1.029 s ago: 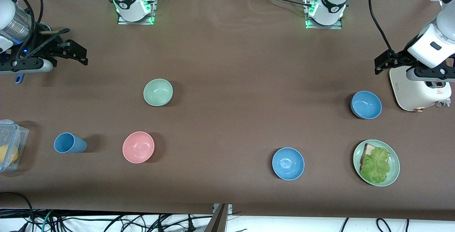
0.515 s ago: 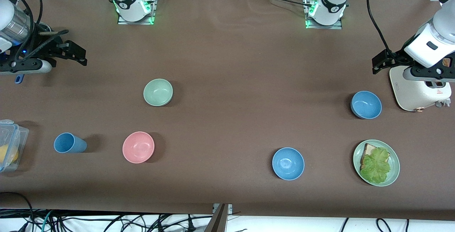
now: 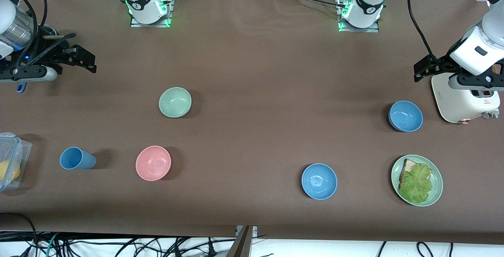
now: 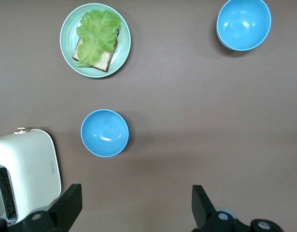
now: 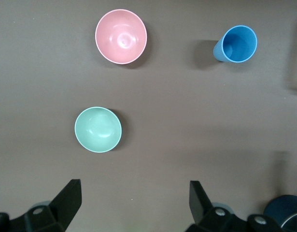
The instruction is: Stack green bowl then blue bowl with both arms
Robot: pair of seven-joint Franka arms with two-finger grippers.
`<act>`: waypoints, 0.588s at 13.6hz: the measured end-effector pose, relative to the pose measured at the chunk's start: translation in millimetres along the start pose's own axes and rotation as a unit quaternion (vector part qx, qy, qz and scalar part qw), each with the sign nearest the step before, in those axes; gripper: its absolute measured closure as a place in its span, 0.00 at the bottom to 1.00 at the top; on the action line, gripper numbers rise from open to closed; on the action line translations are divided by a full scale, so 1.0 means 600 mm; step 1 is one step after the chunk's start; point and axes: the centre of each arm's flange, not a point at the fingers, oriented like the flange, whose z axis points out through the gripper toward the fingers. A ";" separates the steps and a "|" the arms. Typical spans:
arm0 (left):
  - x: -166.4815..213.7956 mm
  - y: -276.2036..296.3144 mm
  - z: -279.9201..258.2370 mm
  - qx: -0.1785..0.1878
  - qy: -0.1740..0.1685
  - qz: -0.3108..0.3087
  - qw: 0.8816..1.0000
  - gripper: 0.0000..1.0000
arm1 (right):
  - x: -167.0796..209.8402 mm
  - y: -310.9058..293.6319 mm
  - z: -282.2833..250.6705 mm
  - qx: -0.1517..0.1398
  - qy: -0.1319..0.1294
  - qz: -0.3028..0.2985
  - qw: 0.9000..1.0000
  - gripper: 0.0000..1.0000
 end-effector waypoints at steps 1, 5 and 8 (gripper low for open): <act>0.000 -0.002 0.001 0.000 0.000 -0.001 1.000 0.00 | 0.000 0.000 0.000 0.000 0.000 0.000 1.000 0.01; 0.001 -0.006 0.002 0.000 -0.001 -0.003 1.000 0.00 | 0.000 0.000 0.001 0.000 0.000 0.000 1.000 0.01; 0.003 -0.007 0.008 0.000 -0.004 -0.004 1.000 0.00 | 0.000 0.000 0.001 0.000 0.000 0.000 1.000 0.01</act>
